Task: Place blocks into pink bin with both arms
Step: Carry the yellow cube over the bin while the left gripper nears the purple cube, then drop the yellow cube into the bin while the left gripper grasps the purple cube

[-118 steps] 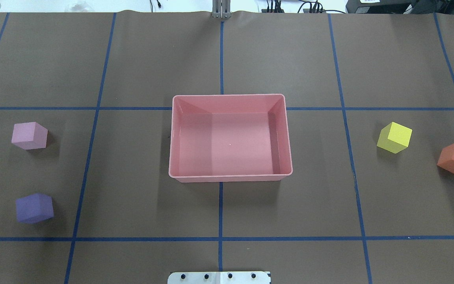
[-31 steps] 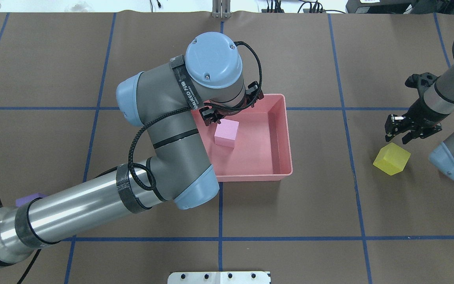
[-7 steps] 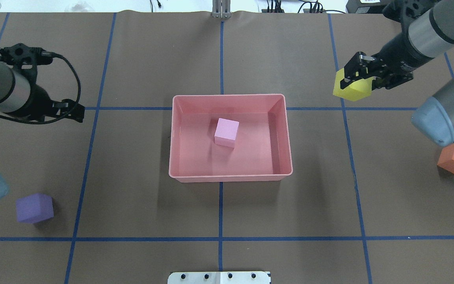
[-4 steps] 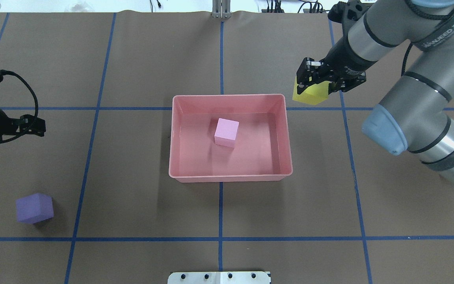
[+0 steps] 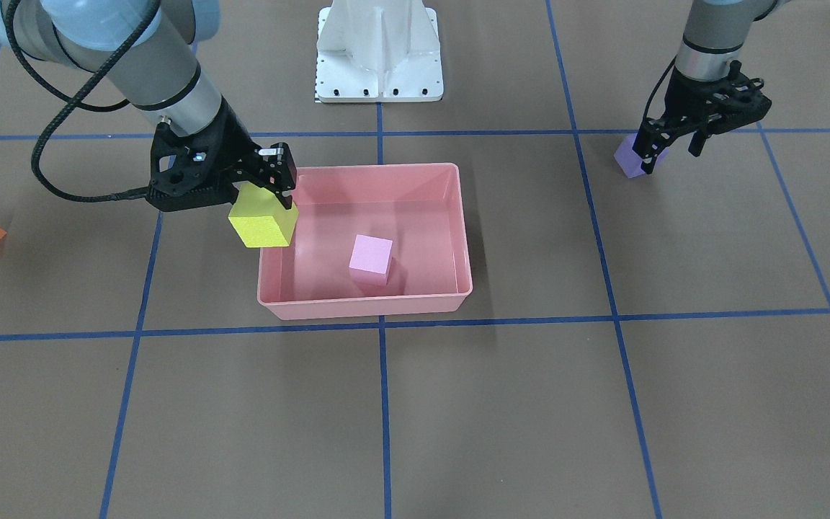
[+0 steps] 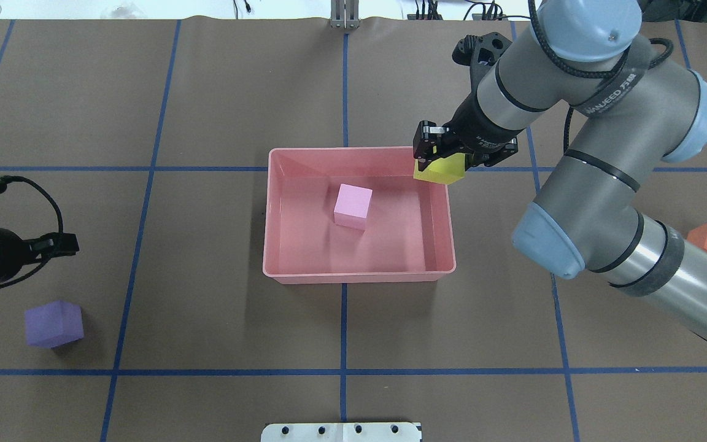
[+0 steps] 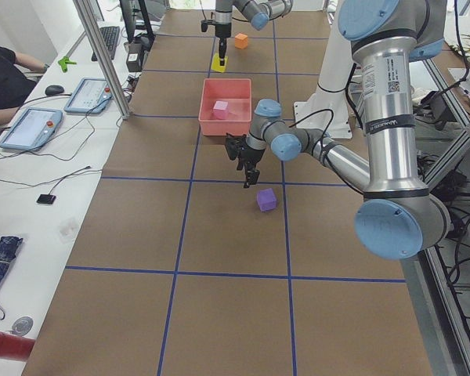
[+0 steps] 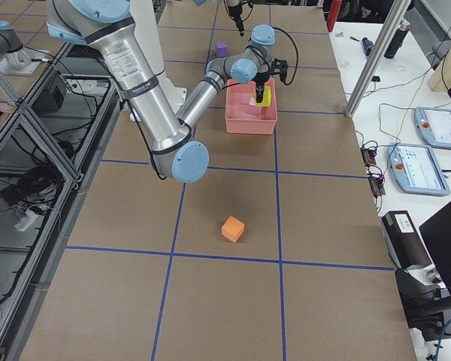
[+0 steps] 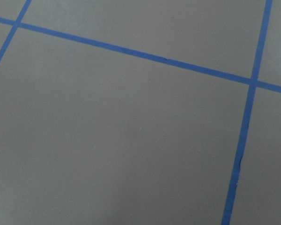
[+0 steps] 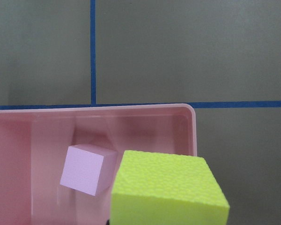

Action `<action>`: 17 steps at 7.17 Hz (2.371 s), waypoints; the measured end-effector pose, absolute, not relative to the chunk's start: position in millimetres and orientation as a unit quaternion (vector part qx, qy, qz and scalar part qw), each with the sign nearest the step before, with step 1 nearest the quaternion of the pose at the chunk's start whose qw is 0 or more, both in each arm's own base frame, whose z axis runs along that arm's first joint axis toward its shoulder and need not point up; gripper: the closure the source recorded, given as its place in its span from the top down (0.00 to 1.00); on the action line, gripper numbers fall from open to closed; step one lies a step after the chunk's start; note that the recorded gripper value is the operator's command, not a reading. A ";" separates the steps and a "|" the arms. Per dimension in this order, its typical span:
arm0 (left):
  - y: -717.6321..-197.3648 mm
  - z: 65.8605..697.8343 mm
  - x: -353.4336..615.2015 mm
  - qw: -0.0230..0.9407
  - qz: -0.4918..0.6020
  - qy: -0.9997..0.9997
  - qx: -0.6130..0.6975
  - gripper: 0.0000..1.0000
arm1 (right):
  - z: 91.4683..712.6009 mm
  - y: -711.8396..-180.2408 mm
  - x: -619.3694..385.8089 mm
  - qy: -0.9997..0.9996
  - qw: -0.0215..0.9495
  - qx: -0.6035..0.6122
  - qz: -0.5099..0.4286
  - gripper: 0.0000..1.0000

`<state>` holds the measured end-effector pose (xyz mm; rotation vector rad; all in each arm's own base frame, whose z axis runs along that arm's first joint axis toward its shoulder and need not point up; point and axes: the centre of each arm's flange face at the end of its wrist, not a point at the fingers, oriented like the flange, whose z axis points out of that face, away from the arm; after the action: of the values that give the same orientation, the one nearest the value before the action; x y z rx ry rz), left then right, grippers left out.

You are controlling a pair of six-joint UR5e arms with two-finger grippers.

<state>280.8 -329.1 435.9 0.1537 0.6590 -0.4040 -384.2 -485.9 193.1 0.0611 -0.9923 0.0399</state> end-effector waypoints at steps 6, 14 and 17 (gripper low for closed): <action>-271.5 474.0 304.6 0.942 -0.165 0.282 0.078 1.00 | 193.9 -459.3 -434.4 -0.461 0.887 0.024 0.020 0.00; -248.5 495.5 331.1 0.950 -0.151 0.267 0.067 0.72 | 201.2 -456.0 -446.1 -0.455 0.890 0.016 0.017 1.00; -248.4 494.3 331.9 0.949 -0.150 0.268 0.068 0.00 | 193.1 -454.5 -440.1 -0.462 0.887 0.020 0.021 1.00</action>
<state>331.9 -248.4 494.3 0.1381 0.5454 -0.3060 -440.1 -454.5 193.1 0.0412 -0.9601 0.0432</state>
